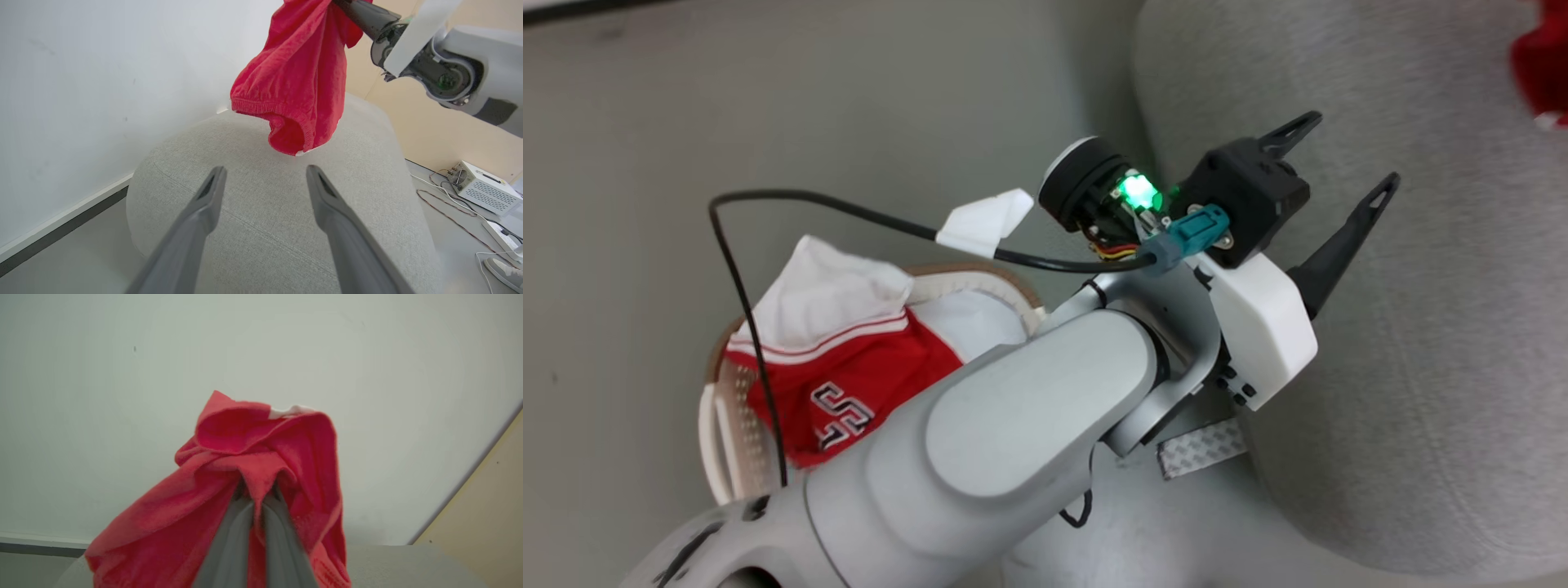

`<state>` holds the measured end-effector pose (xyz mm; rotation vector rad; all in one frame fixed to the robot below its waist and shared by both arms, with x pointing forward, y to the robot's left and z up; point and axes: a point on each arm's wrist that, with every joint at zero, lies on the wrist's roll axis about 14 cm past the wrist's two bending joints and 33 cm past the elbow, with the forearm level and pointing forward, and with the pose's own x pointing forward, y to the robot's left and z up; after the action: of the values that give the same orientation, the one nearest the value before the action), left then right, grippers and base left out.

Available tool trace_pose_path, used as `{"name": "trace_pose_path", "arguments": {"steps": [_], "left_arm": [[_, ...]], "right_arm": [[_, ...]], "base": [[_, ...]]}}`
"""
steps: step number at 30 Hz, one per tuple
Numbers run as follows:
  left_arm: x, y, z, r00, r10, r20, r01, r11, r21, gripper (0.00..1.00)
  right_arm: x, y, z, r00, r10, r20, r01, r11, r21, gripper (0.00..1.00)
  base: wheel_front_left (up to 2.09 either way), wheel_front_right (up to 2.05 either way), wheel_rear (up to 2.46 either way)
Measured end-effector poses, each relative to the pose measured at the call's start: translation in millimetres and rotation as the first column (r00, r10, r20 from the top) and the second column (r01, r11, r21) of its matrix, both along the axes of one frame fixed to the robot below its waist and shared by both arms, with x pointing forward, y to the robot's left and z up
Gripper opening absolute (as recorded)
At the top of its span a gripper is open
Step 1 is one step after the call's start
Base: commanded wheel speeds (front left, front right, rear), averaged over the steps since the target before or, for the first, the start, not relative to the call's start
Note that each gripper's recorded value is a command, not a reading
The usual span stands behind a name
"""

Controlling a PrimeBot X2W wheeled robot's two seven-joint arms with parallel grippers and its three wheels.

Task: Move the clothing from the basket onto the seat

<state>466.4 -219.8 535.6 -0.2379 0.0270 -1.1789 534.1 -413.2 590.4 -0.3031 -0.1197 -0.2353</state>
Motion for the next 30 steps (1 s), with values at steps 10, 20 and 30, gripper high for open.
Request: {"name": "trace_pose_path", "arguments": {"steps": [10, 20, 30], "left_arm": [[22.1, 27.5, -47.1, 0.991, 0.095, -0.095, -0.09, 0.995, 0.048, 1.0], [25.7, 36.8, -34.9, 0.987, 0.139, -0.075, -0.136, 0.99, 0.046, 1.0], [27.8, 71.6, -14.6, 0.966, 0.258, -0.034, -0.256, 0.965, 0.053, 1.0]], "right_arm": [[7.5, -53.9, -95.9, 0.958, -0.189, -0.215, 0.209, 0.975, 0.071, 0.0], [-19.6, -49.1, -121.8, 0.932, -0.213, -0.294, 0.252, 0.963, 0.1, 1.0], [-53.3, -3.1, -85.7, 0.975, -0.083, -0.208, 0.102, 0.991, 0.083, 1.0]], "base": [[0.0, 0.0, 0.0], [0.0, 0.0, 0.0], [0.0, 0.0, 0.0]]}}
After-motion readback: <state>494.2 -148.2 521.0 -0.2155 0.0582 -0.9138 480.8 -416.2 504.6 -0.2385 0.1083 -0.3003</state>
